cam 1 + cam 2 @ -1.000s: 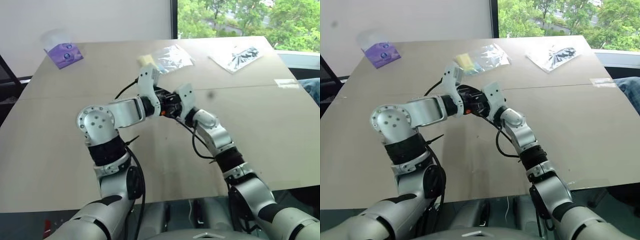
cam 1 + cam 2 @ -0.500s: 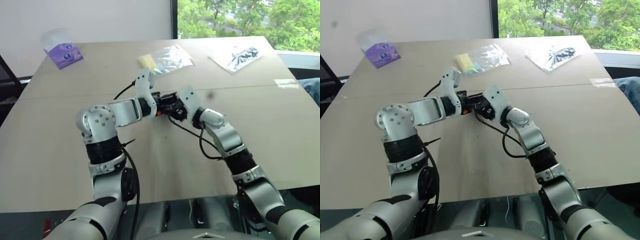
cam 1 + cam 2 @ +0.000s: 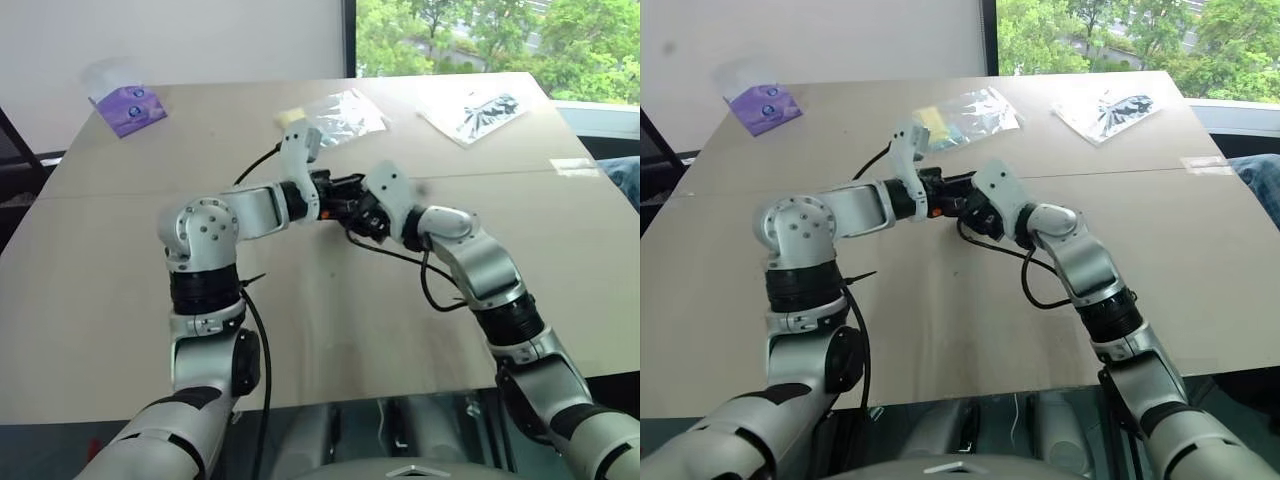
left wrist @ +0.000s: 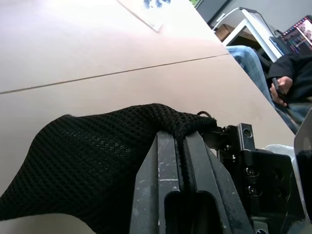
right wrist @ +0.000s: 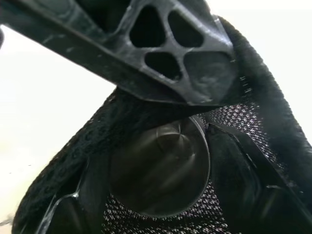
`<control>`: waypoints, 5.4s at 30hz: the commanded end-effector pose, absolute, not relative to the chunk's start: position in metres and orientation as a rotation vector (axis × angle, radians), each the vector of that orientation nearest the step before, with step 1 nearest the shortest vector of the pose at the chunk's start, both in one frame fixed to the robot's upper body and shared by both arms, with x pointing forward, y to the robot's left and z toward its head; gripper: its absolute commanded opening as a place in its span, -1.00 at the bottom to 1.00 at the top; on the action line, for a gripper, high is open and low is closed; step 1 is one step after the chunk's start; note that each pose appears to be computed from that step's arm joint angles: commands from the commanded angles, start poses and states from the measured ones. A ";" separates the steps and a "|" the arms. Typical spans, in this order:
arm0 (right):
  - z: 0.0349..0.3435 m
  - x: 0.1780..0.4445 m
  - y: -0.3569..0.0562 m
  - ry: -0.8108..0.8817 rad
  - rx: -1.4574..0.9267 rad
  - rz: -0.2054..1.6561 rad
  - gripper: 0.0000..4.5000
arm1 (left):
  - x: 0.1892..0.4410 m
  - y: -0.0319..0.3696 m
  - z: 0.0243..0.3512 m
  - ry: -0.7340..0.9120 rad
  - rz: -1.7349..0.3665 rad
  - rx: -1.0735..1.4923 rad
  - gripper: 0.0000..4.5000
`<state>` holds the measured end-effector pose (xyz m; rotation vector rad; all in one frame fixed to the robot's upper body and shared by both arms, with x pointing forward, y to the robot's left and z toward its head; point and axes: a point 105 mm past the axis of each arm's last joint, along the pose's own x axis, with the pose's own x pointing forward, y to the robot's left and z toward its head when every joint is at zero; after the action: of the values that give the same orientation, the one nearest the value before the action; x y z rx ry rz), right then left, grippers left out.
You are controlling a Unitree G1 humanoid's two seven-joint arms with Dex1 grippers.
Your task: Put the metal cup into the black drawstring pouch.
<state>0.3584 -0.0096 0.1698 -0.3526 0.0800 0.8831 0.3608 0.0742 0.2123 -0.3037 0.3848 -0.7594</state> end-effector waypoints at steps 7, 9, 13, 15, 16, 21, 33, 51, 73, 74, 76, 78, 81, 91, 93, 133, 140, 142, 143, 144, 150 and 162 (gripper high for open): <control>0.245 0.307 -0.016 -0.193 -0.153 1.063 0.98 | 0.396 0.175 0.217 0.324 -0.406 -0.248 -1.00; 0.243 0.304 -0.018 -0.185 -0.147 1.062 0.98 | 0.398 0.182 0.220 0.316 -0.407 -0.253 -1.00; 0.232 0.303 -0.019 -0.174 -0.173 1.056 0.98 | 0.403 0.193 0.223 0.310 -0.402 -0.233 -1.00; 0.228 0.305 -0.017 -0.170 -0.163 1.045 0.98 | 0.403 0.194 0.226 0.305 -0.421 -0.219 -1.00; 0.227 0.305 -0.015 -0.168 -0.155 1.046 0.98 | 0.403 0.194 0.227 0.304 -0.429 -0.212 -1.00; 0.206 0.335 -0.019 -0.126 -0.312 0.916 0.98 | 0.395 0.188 0.241 0.255 -0.519 -0.134 -1.00; 0.214 0.354 -0.034 -0.203 -0.429 0.873 0.98 | 0.377 0.182 0.289 -0.047 -0.667 0.481 -1.00; 0.141 0.347 0.016 -0.011 -0.182 0.931 0.98 | 0.385 0.172 0.246 0.033 -0.688 0.475 -1.00; 0.136 0.370 0.078 -0.013 0.095 0.943 -0.61 | 0.383 0.169 0.245 0.023 -0.660 0.452 -1.00; 0.137 0.370 0.081 -0.018 0.095 0.949 -0.61 | 0.383 0.170 0.246 0.023 -0.658 0.450 -1.00; 0.138 0.371 0.083 -0.024 0.091 0.949 -0.61 | 0.382 0.170 0.246 0.023 -0.655 0.448 -1.00; 0.138 0.371 0.084 -0.028 0.090 0.954 -0.61 | 0.382 0.171 0.246 0.023 -0.653 0.447 -1.00; 0.138 0.368 0.088 -0.036 0.080 0.987 -0.61 | 0.381 0.171 0.246 0.023 -0.647 0.444 -1.00; 0.148 0.348 0.104 -0.095 0.068 1.115 -0.61 | 0.377 0.171 0.248 0.021 -0.639 0.424 -1.00; 0.153 0.351 0.104 -0.103 0.094 1.096 -0.61 | 0.376 0.169 0.248 0.020 -0.643 0.421 -1.00; 0.189 0.330 0.024 -0.177 0.192 1.077 -0.97 | 0.389 0.161 0.255 -0.003 -0.593 0.285 -1.00; 0.182 0.334 0.017 -0.145 0.124 1.035 -0.97 | 0.392 0.154 0.258 -0.010 -0.610 0.283 -1.00; 0.172 0.337 0.013 -0.115 0.011 1.012 -0.97 | 0.393 0.155 0.258 -0.008 -0.601 0.288 -1.00; 0.168 0.338 0.008 -0.102 -0.051 0.998 -0.97 | 0.394 0.157 0.257 -0.006 -0.595 0.289 -1.00; 0.163 0.342 -0.001 -0.087 -0.128 0.969 -0.97 | 0.393 0.159 0.255 -0.003 -0.590 0.288 -1.00; 0.181 0.367 -0.088 -0.057 -0.702 0.768 -0.97 | 0.380 0.161 0.240 0.014 -0.587 0.289 -1.00; 0.271 0.367 -0.101 -0.242 -1.151 0.752 -1.00 | 0.332 0.144 0.232 0.005 -0.744 0.041 -0.03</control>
<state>0.3727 -0.1101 0.2523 -1.1005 -0.1583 0.7453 0.3380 0.1530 0.2070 0.0507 0.0986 -0.7134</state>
